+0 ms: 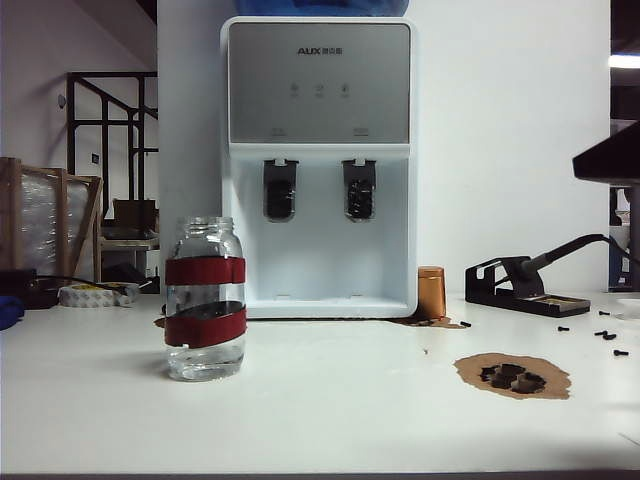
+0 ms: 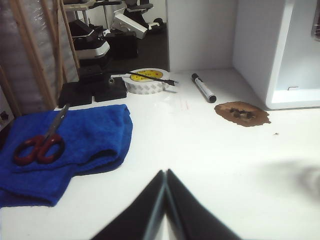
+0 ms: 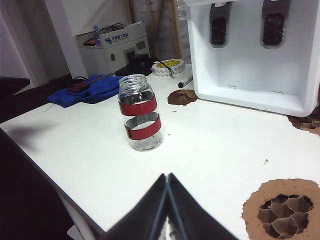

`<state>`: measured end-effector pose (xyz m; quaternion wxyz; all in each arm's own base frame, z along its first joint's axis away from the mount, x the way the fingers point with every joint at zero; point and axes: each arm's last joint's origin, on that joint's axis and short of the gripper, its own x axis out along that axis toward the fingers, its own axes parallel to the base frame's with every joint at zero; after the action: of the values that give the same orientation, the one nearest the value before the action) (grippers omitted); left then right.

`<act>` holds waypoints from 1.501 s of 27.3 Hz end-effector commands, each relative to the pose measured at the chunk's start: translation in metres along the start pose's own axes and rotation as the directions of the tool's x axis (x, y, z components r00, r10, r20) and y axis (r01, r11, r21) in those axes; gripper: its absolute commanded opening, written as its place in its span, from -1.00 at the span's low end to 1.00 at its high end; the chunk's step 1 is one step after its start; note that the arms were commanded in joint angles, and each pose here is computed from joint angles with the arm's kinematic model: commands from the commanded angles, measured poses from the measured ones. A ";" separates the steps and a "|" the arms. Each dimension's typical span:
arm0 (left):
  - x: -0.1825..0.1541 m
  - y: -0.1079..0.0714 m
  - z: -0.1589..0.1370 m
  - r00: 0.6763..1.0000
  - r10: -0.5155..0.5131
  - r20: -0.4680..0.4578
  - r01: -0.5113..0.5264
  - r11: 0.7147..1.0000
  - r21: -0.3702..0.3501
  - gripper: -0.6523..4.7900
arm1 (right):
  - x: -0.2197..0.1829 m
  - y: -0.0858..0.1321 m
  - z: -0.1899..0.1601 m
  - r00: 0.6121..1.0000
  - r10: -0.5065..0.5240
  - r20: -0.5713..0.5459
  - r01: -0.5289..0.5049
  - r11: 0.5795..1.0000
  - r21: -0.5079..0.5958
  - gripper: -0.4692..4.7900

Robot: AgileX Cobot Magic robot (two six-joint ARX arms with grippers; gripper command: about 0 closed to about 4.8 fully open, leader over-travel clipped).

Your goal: Pick up the water bottle with two loops of red belts, then reach the front water dispenser and gently press the gray-black baffle horizontally to get a little water.

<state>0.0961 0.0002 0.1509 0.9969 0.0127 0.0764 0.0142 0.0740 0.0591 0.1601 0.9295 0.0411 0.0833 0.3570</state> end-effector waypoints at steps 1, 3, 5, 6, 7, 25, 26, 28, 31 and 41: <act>0.000 0.000 -0.001 1.000 0.000 0.002 0.000 1.000 -0.004 -0.78 | -0.001 0.001 0.006 0.999 0.003 0.044 -0.003 1.000 0.001 -0.83; 0.000 0.000 -0.001 1.000 0.000 0.002 0.000 1.000 -0.004 -0.78 | -0.001 0.001 0.010 0.997 0.007 0.078 -0.010 1.000 0.028 -0.83; 0.000 0.000 -0.001 1.000 0.000 0.002 0.000 1.000 -0.004 -0.78 | -0.002 0.002 0.013 0.995 0.010 0.102 -0.013 0.999 0.033 -0.83; 0.000 0.000 -0.001 1.000 0.000 0.002 0.000 1.000 -0.004 -0.78 | -0.002 0.002 0.014 0.994 0.011 0.111 -0.015 0.999 0.032 -0.83; 0.000 0.000 -0.001 1.000 0.000 0.002 0.000 1.000 -0.004 -0.78 | -0.003 0.002 0.016 0.993 0.012 0.118 -0.016 0.999 0.031 -0.83; 0.000 0.000 -0.001 1.000 0.000 0.002 0.000 1.000 -0.004 -0.78 | -0.026 0.014 0.084 0.937 0.071 0.343 -0.086 0.996 0.031 -0.83; 0.000 0.000 -0.001 1.000 0.000 0.002 0.000 1.000 -0.004 -0.78 | -0.026 0.014 0.087 0.938 0.073 0.340 -0.087 0.996 0.024 -0.83; 0.000 0.000 -0.001 1.000 0.000 0.002 0.000 1.000 -0.004 -0.78 | -0.024 0.015 0.093 0.941 0.094 0.325 -0.105 0.994 0.015 -0.83; 0.000 0.000 -0.001 1.000 0.001 0.002 -0.001 1.000 -0.003 -0.78 | -0.022 0.018 0.109 0.942 0.124 0.310 -0.126 0.992 -0.014 -0.83; 0.000 0.000 -0.001 1.000 -0.001 0.002 0.001 1.000 -0.003 -0.78 | 0.017 0.033 0.182 0.888 0.431 0.160 -0.424 0.902 -0.077 -0.83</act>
<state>0.0961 0.0001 0.1509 0.9969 0.0127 0.0764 0.0138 0.0929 0.0846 0.3389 0.8545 0.0768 -0.0303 0.5128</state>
